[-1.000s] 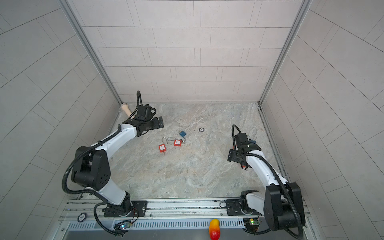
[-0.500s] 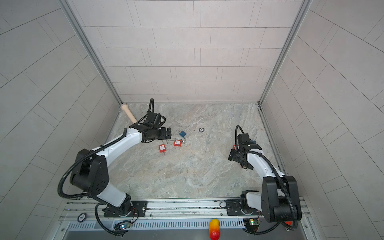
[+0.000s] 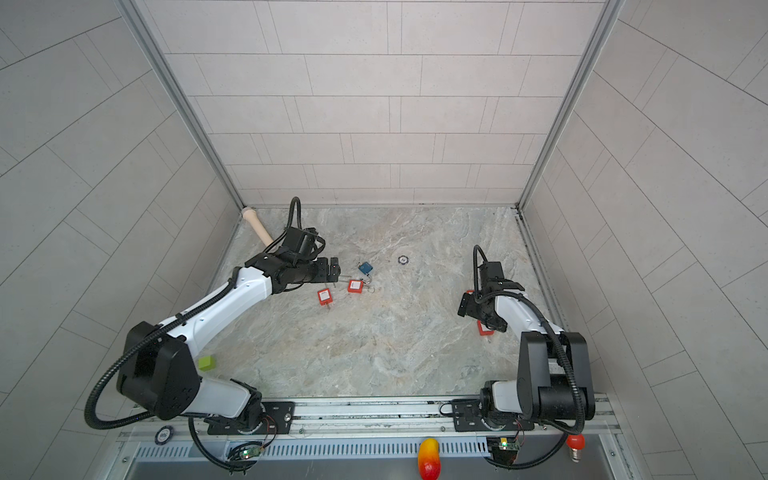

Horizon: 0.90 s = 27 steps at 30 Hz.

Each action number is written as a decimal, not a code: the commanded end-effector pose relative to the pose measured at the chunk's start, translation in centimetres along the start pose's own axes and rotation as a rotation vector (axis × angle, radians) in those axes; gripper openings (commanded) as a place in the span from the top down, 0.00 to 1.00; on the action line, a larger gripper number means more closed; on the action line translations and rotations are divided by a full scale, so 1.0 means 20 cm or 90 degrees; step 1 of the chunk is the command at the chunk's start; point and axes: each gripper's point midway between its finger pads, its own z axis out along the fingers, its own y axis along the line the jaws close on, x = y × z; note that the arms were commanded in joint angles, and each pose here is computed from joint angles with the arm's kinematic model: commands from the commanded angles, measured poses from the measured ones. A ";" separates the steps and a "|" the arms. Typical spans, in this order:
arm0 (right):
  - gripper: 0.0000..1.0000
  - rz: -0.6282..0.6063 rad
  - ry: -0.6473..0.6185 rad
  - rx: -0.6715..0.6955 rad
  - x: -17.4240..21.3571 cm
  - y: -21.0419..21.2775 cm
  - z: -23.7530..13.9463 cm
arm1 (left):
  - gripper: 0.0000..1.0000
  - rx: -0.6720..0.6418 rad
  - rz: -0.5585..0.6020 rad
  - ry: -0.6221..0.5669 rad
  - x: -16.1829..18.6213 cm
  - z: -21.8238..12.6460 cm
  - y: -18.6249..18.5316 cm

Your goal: Lock with the key

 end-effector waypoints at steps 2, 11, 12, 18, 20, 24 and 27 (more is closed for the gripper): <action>0.06 -0.027 0.025 -0.035 0.05 0.06 -0.02 | 0.00 -0.002 -0.006 -0.007 -0.01 -0.05 -0.02; 0.13 -0.058 0.000 0.041 0.16 0.04 -0.08 | 0.00 0.006 0.011 -0.008 -0.02 -0.05 -0.09; 0.17 -0.046 -0.006 0.078 0.16 0.00 -0.09 | 0.00 0.007 0.014 -0.005 -0.02 -0.05 -0.10; 0.27 -0.032 -0.022 0.122 0.12 -0.05 -0.09 | 0.00 0.008 0.039 0.002 -0.02 -0.06 -0.14; 0.31 -0.041 -0.017 0.125 0.11 -0.04 -0.08 | 0.00 0.007 0.040 0.003 -0.01 -0.05 -0.14; 0.38 -0.057 0.002 0.136 0.10 -0.02 -0.04 | 0.00 0.006 0.042 0.007 0.00 -0.05 -0.14; 0.43 -0.070 0.016 0.143 0.11 0.00 -0.01 | 0.00 0.003 0.042 0.010 0.00 -0.04 -0.14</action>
